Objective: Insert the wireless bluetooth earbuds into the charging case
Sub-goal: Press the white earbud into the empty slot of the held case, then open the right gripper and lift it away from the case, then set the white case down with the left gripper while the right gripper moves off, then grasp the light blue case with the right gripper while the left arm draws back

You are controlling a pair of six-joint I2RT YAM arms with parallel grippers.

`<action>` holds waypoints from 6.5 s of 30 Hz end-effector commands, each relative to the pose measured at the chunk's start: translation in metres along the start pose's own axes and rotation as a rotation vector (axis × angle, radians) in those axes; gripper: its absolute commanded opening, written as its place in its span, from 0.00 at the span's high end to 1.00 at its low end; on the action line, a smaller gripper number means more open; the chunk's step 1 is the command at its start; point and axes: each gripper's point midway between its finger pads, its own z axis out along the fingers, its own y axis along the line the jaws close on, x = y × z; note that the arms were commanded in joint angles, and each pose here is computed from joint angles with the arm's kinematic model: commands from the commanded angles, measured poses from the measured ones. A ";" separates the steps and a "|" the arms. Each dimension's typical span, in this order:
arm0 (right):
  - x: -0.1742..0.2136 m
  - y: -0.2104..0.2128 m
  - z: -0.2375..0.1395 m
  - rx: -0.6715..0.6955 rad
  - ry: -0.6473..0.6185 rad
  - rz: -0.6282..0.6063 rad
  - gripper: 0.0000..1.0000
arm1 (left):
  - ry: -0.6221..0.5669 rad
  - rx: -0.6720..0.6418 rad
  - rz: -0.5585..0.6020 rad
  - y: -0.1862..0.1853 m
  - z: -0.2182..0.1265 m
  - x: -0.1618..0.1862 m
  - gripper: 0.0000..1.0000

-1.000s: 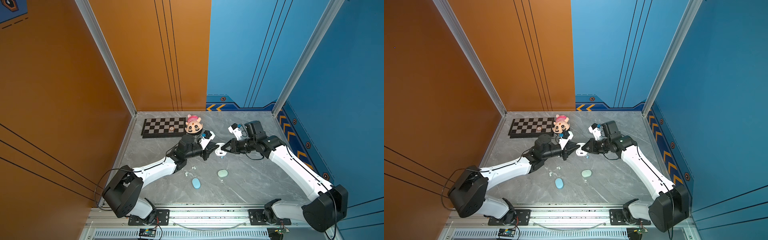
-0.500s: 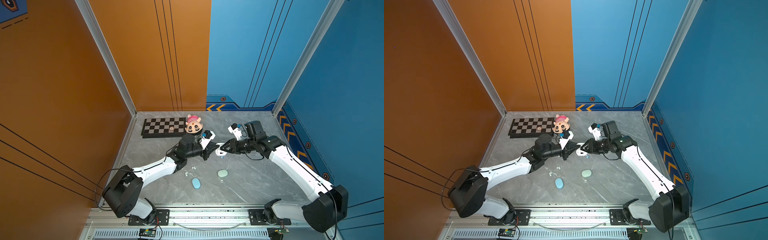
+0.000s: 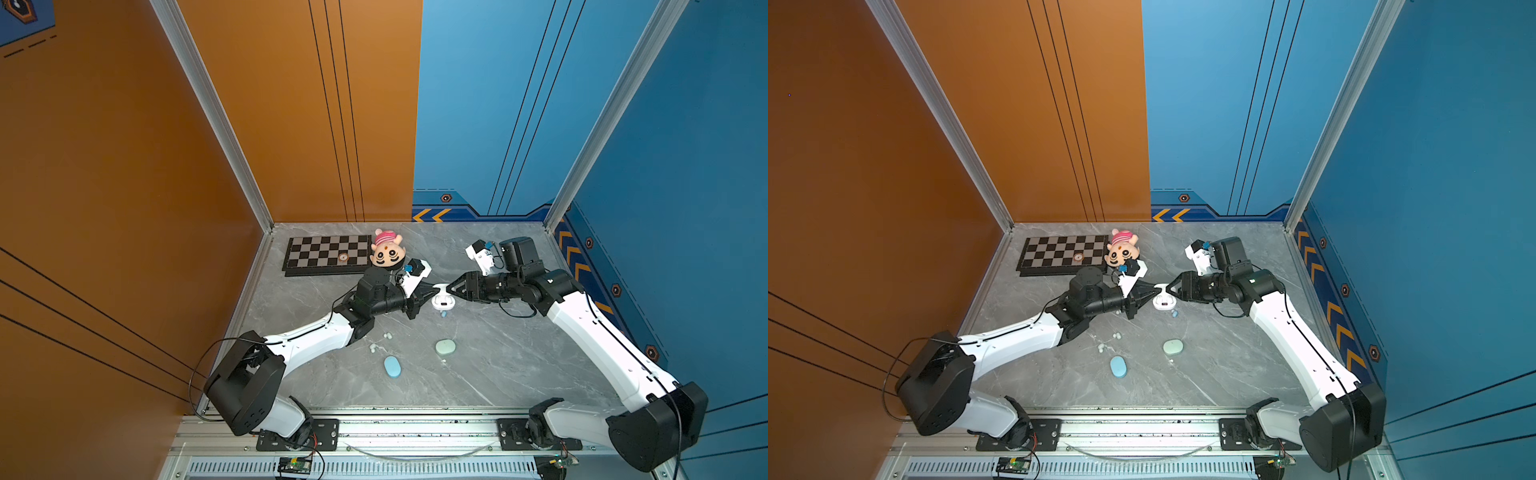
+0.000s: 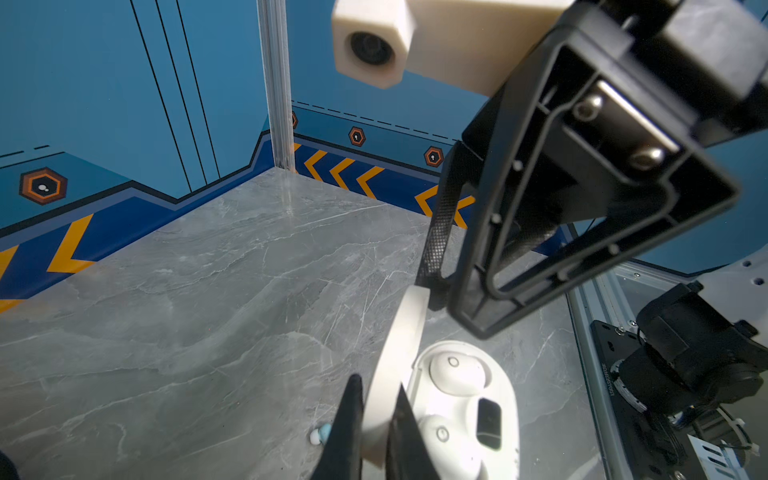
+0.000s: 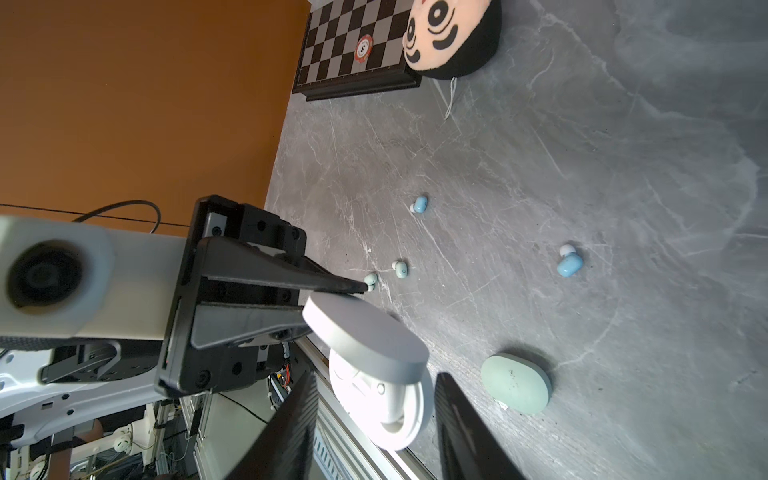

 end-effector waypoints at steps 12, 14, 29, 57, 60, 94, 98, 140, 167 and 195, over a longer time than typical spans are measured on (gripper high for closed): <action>-0.038 -0.052 -0.076 0.262 -0.365 0.319 0.49 | -0.024 -0.046 0.156 -0.005 0.016 -0.009 1.00; -0.034 -0.080 -0.085 0.315 -0.410 0.448 0.49 | -0.001 -0.045 0.196 -0.010 0.027 0.000 1.00; 0.062 -0.220 -0.078 0.575 -0.450 1.128 0.51 | -0.004 0.006 0.208 -0.041 0.151 0.052 1.00; 0.068 -0.259 -0.061 0.635 -0.403 1.261 0.47 | 0.073 -0.027 0.115 -0.023 0.202 0.128 0.92; 0.068 -0.260 -0.062 0.636 -0.402 1.260 0.45 | 0.082 -0.031 0.124 -0.026 0.206 0.136 0.90; 0.047 -0.257 -0.033 0.640 -0.148 1.004 0.12 | -0.091 -0.202 -0.090 0.006 0.055 0.037 0.02; 0.044 -0.260 -0.022 0.676 -0.088 0.945 0.13 | -0.101 -0.257 -0.314 0.030 0.006 0.034 0.02; 0.075 -0.071 0.055 0.458 0.206 0.034 0.29 | 0.127 -0.620 -0.522 0.080 -0.163 0.050 0.02; 0.183 0.010 0.196 0.449 0.549 -0.376 0.29 | 0.045 -0.860 -0.480 0.036 -0.276 0.057 0.03; 0.209 -0.011 0.205 0.632 0.662 -0.493 0.42 | 0.054 -0.830 -0.469 0.027 -0.277 0.054 0.04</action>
